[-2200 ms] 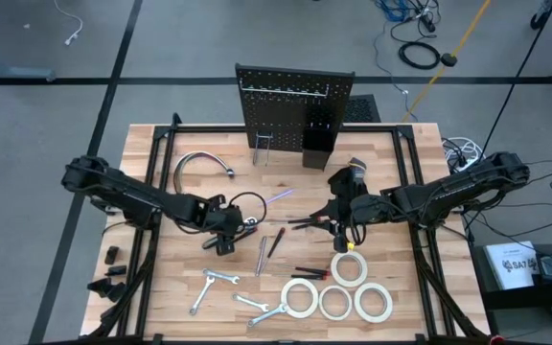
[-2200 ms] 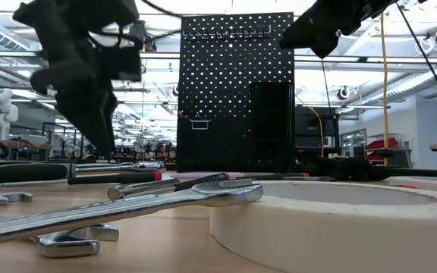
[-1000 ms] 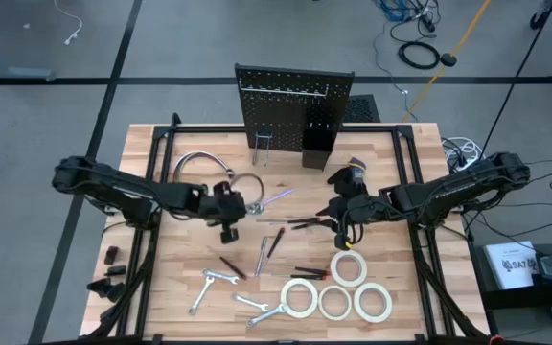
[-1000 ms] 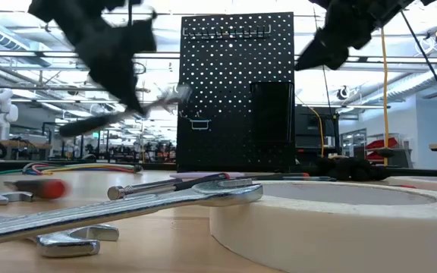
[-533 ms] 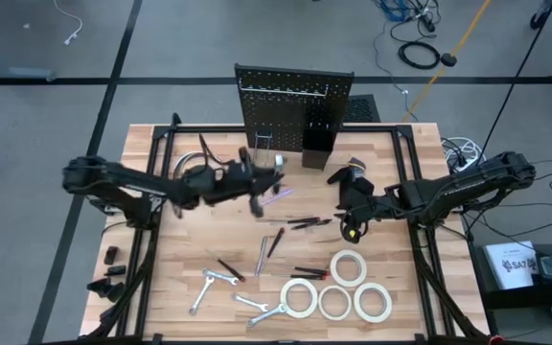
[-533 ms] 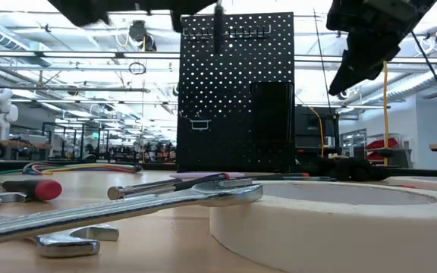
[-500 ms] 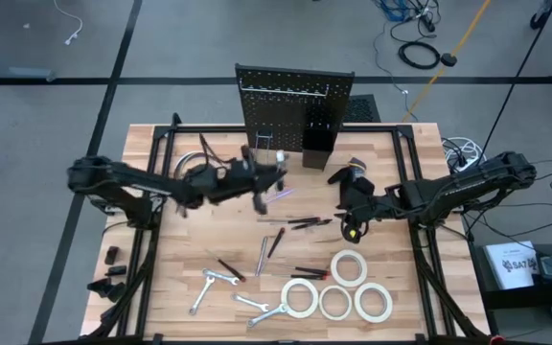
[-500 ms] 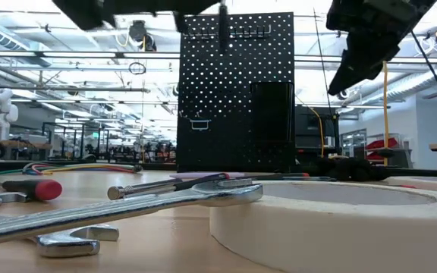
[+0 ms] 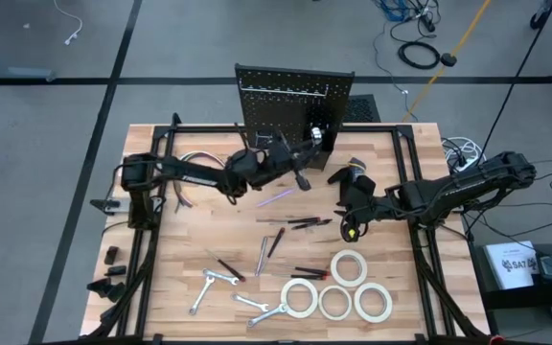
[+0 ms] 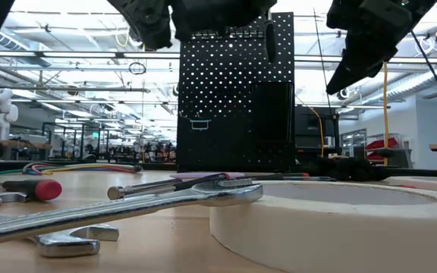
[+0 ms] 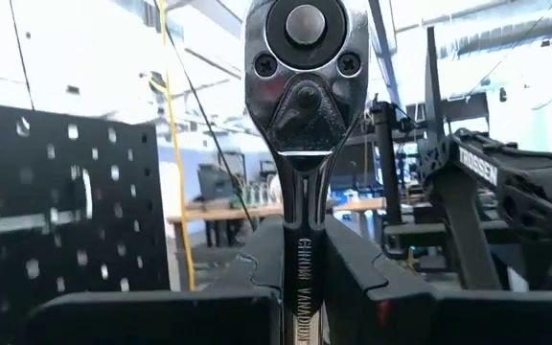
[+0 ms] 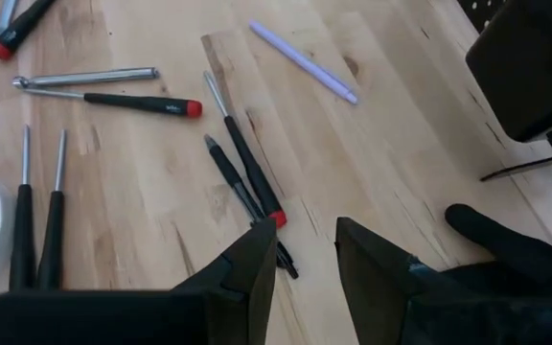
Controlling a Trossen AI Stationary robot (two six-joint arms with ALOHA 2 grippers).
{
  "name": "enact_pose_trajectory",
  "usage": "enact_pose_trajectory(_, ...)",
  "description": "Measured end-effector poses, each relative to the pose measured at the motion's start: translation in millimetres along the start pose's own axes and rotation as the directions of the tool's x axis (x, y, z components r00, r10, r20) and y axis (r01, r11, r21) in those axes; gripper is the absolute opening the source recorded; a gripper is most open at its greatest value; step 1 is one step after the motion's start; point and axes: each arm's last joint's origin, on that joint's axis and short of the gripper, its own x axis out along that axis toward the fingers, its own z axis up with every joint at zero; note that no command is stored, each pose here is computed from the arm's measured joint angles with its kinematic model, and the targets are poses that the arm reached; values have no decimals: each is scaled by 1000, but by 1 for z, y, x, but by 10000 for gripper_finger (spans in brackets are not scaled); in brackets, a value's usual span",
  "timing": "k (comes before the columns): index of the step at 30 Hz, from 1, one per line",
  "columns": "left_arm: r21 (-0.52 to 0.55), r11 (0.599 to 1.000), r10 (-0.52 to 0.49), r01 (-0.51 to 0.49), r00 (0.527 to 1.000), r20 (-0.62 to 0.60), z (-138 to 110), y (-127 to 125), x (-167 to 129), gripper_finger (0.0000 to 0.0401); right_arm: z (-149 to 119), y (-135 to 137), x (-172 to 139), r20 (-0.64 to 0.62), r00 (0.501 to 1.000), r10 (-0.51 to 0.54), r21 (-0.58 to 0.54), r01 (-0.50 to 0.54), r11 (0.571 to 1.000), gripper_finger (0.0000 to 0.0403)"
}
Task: Hang tools onto peg board
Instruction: Put the black ratchet wrench into the black bin on the peg board
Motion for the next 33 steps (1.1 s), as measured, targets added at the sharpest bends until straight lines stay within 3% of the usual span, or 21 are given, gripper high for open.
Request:
enact_pose_trajectory(4, 56, 998, 15, -15, 1000, -8, -8, 5, 8, 31, -1, -1, 0, -14, 1000, -8, -9, 8, 1000, 105)
enact_pose_trajectory(18, 107, 993, 58, -51, 997, -59, -45, 37, 27, 31, -2, -1, 0, -23, 1000, -13, -6, 13, 1000, 105)
enact_pose_trajectory(24, 126, 992, 35, -10, 979, -199, -60, 37, 26, 32, -2, -1, 0, -23, 1000, -13, -6, 13, 1000, 105)
enact_pose_trajectory(27, 134, 991, 26, 11, 961, -274, -68, 36, 24, 55, -2, -1, 0, -23, 1000, -13, -7, 12, 1000, 105)
enact_pose_trajectory(33, 164, 985, 100, -45, 935, -341, -74, 37, 22, 119, -2, -1, 0, -23, 1000, -13, -2, 13, 1000, 105)
